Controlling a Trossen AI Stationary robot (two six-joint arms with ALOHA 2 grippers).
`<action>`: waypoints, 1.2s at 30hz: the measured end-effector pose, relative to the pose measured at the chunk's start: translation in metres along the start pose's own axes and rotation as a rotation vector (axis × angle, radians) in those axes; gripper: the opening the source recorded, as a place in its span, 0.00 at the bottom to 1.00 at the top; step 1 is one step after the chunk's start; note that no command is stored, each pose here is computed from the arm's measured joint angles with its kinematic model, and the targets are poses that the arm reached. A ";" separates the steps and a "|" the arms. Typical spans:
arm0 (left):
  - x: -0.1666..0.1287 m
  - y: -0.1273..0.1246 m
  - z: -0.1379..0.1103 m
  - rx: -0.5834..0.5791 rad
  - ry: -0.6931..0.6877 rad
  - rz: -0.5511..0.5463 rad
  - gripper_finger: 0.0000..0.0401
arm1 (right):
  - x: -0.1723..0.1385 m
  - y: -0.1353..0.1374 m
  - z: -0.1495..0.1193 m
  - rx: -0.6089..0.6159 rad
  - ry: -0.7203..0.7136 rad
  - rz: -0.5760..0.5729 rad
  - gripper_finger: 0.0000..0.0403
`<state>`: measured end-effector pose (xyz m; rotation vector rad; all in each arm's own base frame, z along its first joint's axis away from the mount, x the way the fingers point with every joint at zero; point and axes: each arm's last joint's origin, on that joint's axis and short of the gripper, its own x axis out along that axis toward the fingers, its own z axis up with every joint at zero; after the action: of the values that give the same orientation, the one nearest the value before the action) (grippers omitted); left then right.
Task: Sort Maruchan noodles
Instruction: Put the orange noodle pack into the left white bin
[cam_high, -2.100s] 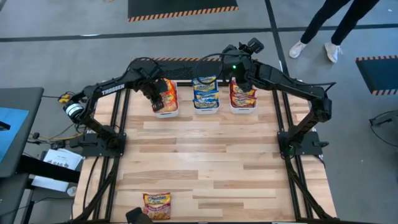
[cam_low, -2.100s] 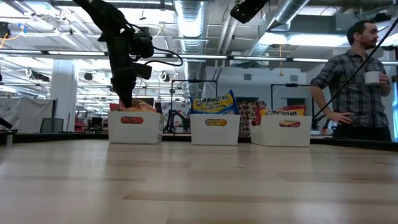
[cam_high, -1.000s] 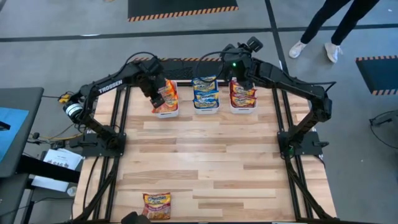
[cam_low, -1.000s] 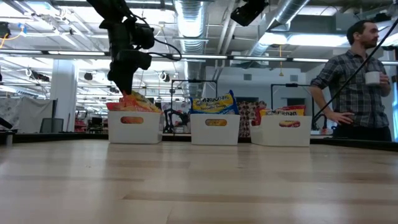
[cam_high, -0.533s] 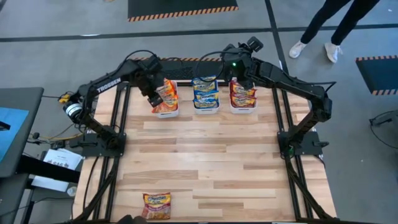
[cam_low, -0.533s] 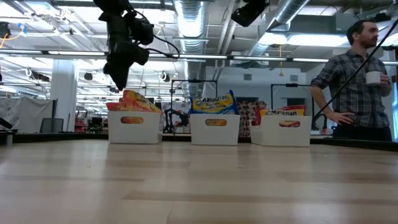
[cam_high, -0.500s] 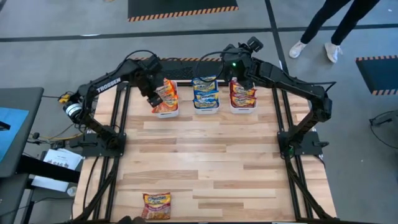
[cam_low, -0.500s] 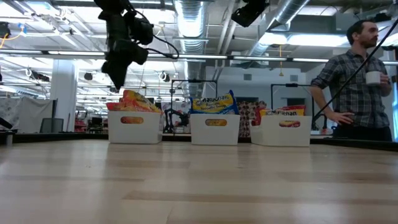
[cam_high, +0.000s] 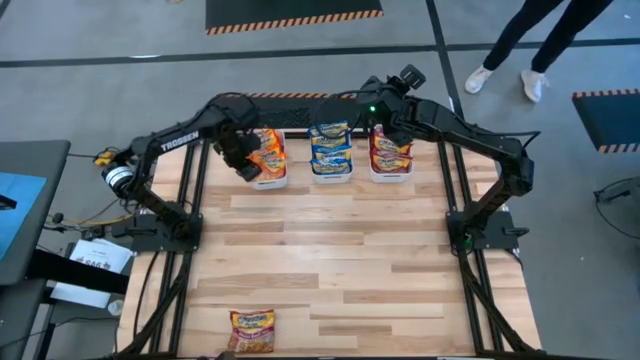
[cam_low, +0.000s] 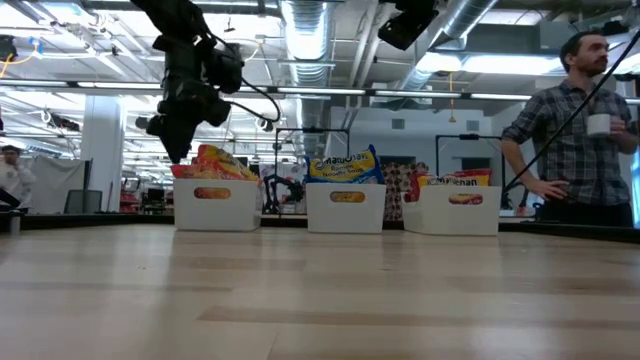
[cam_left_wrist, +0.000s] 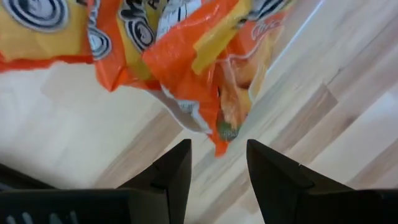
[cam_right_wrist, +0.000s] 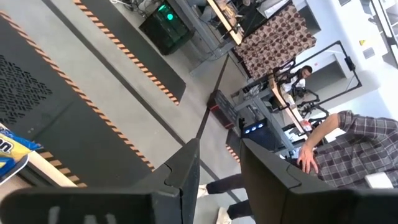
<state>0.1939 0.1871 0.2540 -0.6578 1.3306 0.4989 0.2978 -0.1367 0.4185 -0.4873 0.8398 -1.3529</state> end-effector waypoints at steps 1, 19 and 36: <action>0.002 0.000 -0.001 -0.006 0.005 0.000 0.35 | 0.000 0.000 0.000 0.000 0.000 0.000 0.34; 0.030 0.003 0.006 -0.048 -0.137 -0.003 0.35 | 0.000 0.000 0.000 0.006 -0.002 0.000 0.34; 0.063 0.006 0.012 -0.035 0.023 -0.048 0.35 | 0.000 0.000 0.000 0.005 -0.002 -0.001 0.34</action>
<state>0.2095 0.1975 0.1923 -0.7242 1.3269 0.4777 0.2980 -0.1366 0.4188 -0.4848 0.8349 -1.3547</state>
